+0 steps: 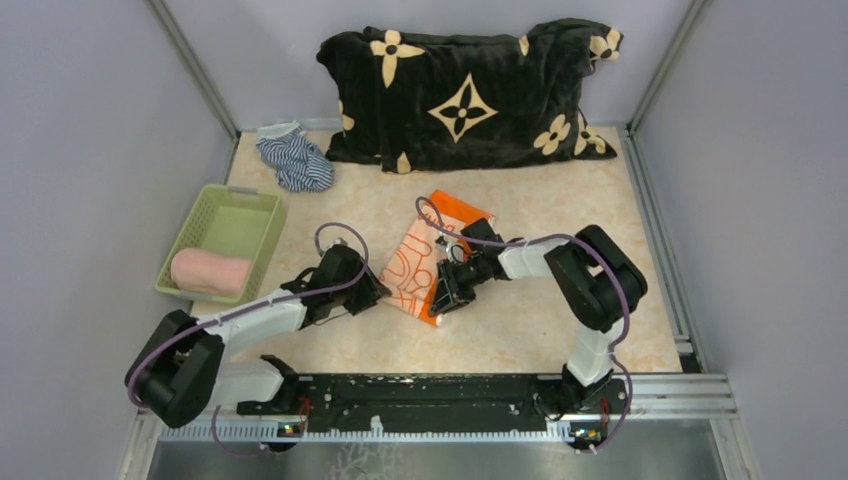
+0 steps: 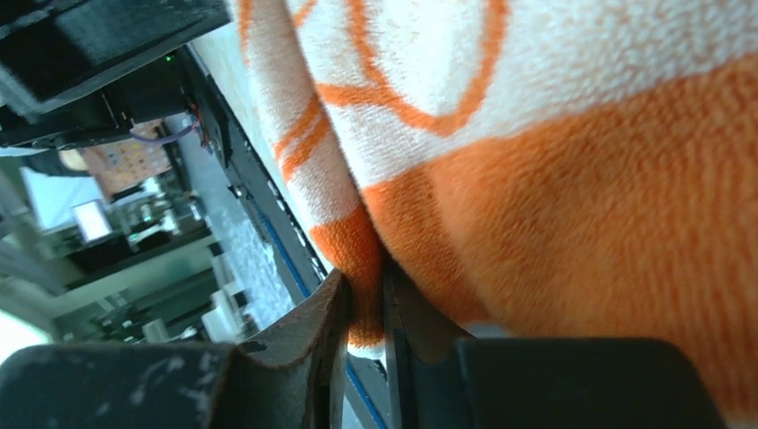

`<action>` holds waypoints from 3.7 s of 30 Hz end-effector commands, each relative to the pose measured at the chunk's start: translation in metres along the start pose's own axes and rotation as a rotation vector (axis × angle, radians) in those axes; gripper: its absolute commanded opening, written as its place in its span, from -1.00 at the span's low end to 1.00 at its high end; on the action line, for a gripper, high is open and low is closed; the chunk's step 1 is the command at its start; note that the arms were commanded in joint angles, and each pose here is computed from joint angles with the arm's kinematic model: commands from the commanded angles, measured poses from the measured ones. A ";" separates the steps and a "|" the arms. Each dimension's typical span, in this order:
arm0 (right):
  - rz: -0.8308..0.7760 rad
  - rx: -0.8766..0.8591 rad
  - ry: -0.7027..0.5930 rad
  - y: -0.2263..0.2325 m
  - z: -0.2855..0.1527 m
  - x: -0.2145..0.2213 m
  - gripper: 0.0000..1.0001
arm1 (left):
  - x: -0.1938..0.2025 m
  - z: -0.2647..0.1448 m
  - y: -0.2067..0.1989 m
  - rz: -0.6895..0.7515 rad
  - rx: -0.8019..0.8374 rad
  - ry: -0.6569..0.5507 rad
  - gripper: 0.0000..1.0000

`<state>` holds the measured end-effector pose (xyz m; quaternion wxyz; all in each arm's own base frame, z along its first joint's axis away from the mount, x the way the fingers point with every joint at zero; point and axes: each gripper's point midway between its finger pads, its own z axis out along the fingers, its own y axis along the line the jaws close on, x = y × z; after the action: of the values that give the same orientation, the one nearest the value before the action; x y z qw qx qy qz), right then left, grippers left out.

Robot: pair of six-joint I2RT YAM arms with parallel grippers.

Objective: Roll the towels
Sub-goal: Roll the towel at the center of the board.

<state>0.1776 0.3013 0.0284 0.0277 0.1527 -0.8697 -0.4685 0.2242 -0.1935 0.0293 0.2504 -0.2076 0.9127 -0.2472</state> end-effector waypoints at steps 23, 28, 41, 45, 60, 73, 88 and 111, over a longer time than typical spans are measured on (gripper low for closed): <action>-0.915 0.592 -0.292 0.076 -0.008 -0.027 -0.17 | 0.013 0.022 0.033 -0.040 -0.221 0.106 0.05; -0.943 0.637 -0.267 0.064 0.004 -0.033 -0.16 | 0.013 0.021 0.035 -0.049 -0.227 0.109 0.06; -0.901 0.864 -0.084 -0.012 0.019 -0.025 -0.06 | 0.011 0.025 0.041 -0.051 -0.233 0.125 0.11; -0.894 0.964 -0.059 -0.030 0.010 -0.025 -0.05 | 0.009 0.029 0.046 -0.048 -0.249 0.133 0.12; -0.838 0.768 0.045 -0.006 0.021 0.007 -0.98 | -0.001 0.023 0.053 0.012 -0.293 0.175 -0.07; -0.549 0.131 0.017 0.076 0.031 0.003 -1.00 | -0.034 -0.036 0.033 0.041 -0.240 0.014 0.31; -0.104 -0.114 0.071 0.033 0.015 -0.014 -1.00 | -0.021 -0.052 -0.016 0.013 0.090 0.035 0.45; -0.383 0.253 -0.117 0.048 -0.033 -0.044 -0.22 | -0.014 0.015 0.028 -0.059 -0.173 0.092 0.16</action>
<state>0.1973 0.3174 0.0536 -0.0074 0.2214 -0.8736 -0.4333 0.2375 -0.1861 0.0278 0.1889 -0.2303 0.9240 -0.2397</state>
